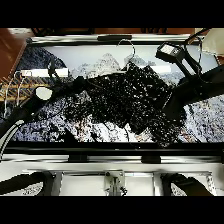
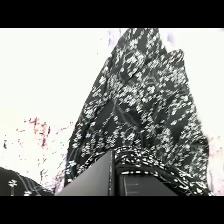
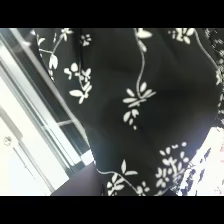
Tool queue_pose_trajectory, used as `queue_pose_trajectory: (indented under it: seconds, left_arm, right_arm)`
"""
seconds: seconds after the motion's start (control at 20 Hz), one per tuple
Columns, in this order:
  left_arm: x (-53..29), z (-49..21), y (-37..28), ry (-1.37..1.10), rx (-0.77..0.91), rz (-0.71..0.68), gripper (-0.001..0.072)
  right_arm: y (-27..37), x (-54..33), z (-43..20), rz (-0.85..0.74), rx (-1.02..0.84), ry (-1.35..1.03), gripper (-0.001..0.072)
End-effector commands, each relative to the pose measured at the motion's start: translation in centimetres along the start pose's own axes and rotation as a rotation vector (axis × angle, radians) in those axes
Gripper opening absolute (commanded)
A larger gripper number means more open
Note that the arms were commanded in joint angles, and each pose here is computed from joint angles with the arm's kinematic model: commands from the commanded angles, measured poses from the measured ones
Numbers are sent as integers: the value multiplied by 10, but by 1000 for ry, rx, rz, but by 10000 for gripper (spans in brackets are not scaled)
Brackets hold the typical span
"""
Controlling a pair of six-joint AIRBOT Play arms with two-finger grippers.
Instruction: Fold the shirts.
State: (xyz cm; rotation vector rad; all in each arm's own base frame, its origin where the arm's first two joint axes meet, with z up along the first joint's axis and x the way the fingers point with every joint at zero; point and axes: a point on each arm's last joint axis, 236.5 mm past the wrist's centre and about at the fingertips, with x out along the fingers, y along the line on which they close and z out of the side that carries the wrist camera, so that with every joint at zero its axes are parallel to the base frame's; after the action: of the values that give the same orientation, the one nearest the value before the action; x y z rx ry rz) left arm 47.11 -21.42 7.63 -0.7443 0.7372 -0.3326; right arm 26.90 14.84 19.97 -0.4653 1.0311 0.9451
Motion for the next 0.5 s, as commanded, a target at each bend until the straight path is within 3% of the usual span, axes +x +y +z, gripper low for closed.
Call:
queue_pose_trajectory:
  seconds: [0.0,0.15,0.45]
  left_arm:
    - [-8,11,-22,-24,16,-45,52]
    - [-34,36,-59,-96,148,-110,52]
    - [-88,58,-132,-181,234,-245,52]
  right_arm:
    - [6,0,0,22,27,-1,61]
    - [9,-1,-5,35,57,23,61]
    - [7,0,-5,25,75,20,61]
